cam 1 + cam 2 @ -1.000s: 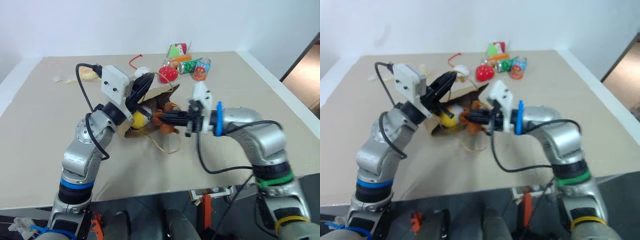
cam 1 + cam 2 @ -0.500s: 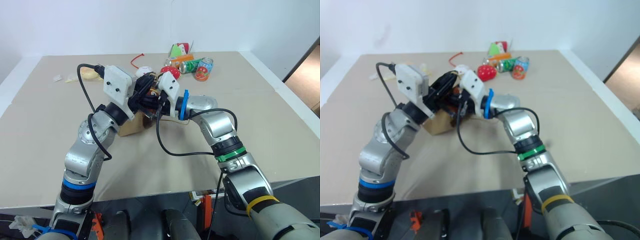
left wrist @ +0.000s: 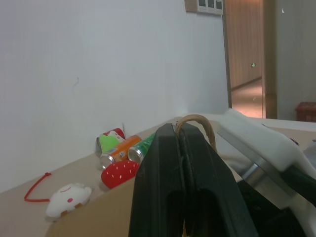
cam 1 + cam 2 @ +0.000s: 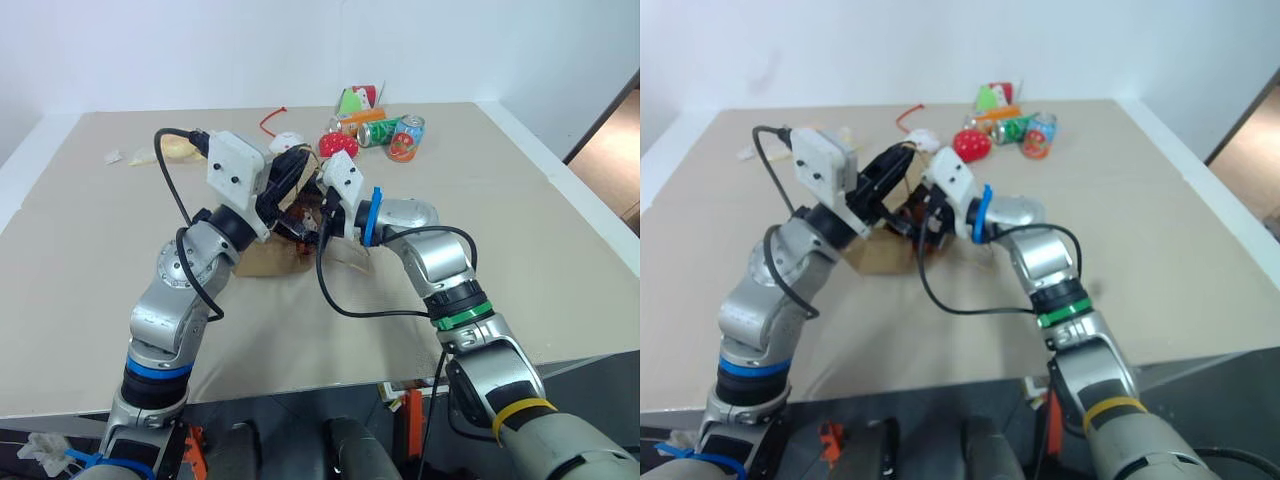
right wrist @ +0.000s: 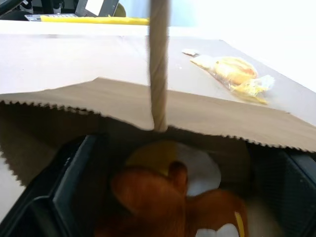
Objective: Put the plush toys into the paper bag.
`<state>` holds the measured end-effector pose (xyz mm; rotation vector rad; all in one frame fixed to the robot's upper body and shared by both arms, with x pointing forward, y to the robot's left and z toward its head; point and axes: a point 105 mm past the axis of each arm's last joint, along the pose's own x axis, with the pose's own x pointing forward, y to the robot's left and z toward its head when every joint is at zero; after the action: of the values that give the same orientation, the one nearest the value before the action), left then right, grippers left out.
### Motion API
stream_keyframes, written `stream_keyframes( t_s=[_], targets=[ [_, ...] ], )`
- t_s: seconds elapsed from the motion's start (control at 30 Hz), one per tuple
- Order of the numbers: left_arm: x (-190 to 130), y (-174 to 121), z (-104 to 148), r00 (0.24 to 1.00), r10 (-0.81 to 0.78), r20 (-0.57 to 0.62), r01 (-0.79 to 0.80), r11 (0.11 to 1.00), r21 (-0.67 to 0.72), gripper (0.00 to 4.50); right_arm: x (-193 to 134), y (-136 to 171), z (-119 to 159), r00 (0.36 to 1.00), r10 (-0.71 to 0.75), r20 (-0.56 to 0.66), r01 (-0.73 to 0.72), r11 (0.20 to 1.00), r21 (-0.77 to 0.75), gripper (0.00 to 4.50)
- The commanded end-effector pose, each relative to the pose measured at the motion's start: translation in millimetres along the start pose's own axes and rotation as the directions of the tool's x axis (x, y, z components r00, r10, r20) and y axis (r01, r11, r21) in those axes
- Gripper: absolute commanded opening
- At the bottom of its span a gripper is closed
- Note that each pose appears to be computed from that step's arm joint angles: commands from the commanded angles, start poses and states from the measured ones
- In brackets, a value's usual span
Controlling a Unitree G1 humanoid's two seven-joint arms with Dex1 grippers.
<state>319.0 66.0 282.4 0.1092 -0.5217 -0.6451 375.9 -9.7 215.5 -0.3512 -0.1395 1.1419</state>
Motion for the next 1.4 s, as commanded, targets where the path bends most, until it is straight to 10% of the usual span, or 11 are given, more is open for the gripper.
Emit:
stream_keyframes(
  t_s=[0.03,0.5,0.87,1.13,1.4],
  targets=[
    [1.4,12.8,17.2,0.998,0.028,0.064,-0.032,0.998,0.055,0.00,-15.1,-10.3,28.4,0.996,-0.046,0.077,0.050,0.997,-0.054,4.43],
    [-1.2,30.1,24.7,0.996,0.047,0.079,-0.056,0.991,0.122,0.00,-85.2,-38.1,-17.5,0.976,-0.186,-0.110,0.191,0.981,0.038,4.43],
    [0.9,27.4,27.6,0.996,0.033,0.086,-0.044,0.990,0.132,0.00,-73.9,-42.5,-92.2,0.927,-0.238,-0.289,0.283,0.951,0.127,4.43],
    [-4.9,29.1,25.9,0.996,0.048,0.072,-0.058,0.988,0.142,0.00,-73.0,-40.6,-85.7,0.939,-0.223,-0.260,0.262,0.957,0.125,0.54],
    [-6.0,29.6,25.7,0.997,0.046,0.067,-0.055,0.987,0.150,0.00,-95.8,-51.4,-11.5,0.976,-0.206,-0.064,0.206,0.979,-0.014,0.10]
  ],
)
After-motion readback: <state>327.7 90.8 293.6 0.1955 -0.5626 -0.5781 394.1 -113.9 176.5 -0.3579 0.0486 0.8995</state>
